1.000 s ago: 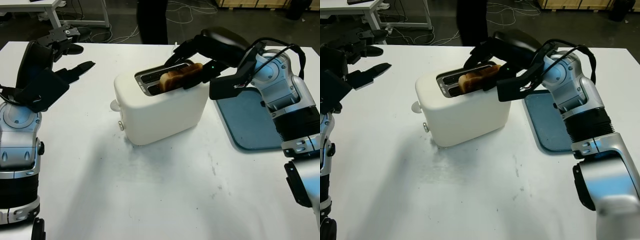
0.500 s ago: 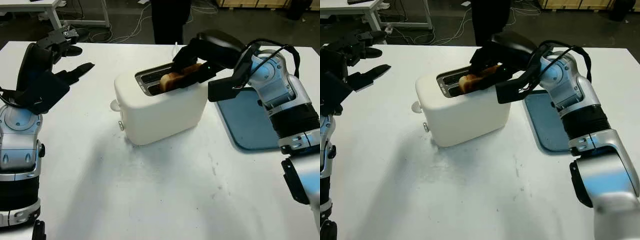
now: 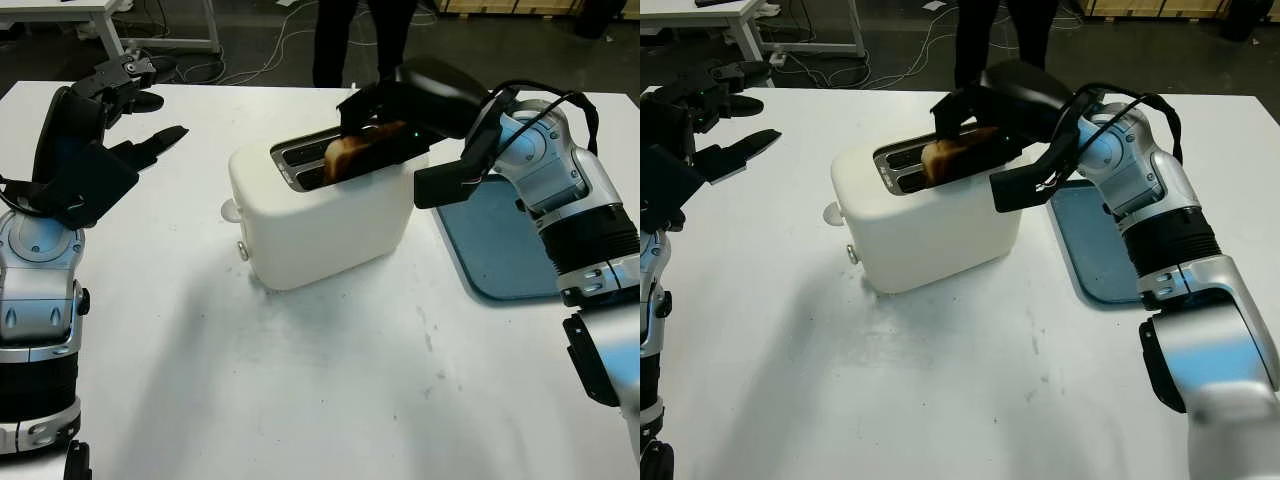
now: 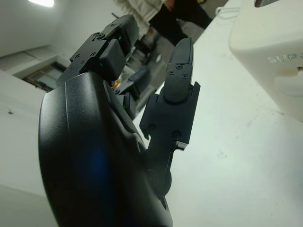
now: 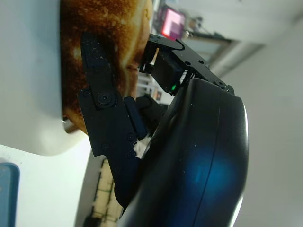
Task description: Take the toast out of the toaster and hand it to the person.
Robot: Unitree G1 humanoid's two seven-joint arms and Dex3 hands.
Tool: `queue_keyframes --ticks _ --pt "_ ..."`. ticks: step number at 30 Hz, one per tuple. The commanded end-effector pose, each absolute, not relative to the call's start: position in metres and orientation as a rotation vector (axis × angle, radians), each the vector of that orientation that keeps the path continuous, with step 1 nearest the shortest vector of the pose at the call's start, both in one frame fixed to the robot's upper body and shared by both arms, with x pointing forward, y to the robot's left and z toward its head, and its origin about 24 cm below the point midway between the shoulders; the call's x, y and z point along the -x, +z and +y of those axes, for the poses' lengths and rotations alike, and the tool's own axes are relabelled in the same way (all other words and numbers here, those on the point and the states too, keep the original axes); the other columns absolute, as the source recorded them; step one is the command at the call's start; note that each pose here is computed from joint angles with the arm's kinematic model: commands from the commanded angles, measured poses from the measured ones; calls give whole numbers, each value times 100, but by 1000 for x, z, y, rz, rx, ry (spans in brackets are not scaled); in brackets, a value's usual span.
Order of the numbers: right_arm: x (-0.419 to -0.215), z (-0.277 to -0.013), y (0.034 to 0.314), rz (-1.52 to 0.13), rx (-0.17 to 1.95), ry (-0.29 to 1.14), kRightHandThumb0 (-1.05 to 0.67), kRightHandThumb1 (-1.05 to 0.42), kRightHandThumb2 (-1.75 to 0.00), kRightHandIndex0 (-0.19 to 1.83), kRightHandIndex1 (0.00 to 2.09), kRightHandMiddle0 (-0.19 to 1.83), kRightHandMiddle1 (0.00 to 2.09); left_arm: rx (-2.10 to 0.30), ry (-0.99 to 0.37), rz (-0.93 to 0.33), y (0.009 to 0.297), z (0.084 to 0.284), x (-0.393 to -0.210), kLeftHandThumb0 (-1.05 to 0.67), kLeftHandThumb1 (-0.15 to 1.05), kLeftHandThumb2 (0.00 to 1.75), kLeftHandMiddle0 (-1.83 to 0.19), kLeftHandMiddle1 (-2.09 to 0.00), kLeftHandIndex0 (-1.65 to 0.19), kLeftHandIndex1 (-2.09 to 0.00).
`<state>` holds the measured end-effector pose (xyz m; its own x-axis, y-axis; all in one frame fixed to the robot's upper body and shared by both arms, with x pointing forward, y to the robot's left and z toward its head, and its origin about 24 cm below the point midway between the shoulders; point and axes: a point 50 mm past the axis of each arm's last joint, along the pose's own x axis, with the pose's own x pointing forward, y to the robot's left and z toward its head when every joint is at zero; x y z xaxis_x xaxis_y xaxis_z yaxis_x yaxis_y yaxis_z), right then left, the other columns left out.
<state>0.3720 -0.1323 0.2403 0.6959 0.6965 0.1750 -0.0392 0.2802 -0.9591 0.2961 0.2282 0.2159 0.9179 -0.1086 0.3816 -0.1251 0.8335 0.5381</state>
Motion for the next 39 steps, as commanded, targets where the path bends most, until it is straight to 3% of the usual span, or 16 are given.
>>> queue_keyframes --ticks 1,5,12,21,33,39 --pt "-377 -138 252 -673 1095 457 -35 -92 -33 102 175 73 174 -584 24 -403 213 230 -295 -25 92 6 -19 -87 -46 -25" --pt "-386 -151 264 -665 949 354 -34 -92 -36 96 175 67 175 -581 23 -404 213 230 -295 -25 92 6 -20 -86 -47 -25" --pt "-396 -180 295 -631 765 167 -40 -92 -31 104 175 81 175 -595 12 -396 213 231 -295 -22 92 7 -19 -85 -46 -25" --pt "-401 -226 319 -534 420 -23 -39 -92 -33 108 175 83 175 -586 9 -390 213 231 -295 -26 92 7 -19 -85 -46 -25" --pt "-411 -252 277 -344 348 -290 -30 -92 -28 103 175 74 175 -585 4 -387 213 230 -297 -28 92 7 -19 -86 -46 -26" --pt "-415 -251 248 -234 354 -369 -22 -92 -34 87 175 52 175 -581 1 -388 212 230 -296 -26 92 7 -19 -87 -46 -27"
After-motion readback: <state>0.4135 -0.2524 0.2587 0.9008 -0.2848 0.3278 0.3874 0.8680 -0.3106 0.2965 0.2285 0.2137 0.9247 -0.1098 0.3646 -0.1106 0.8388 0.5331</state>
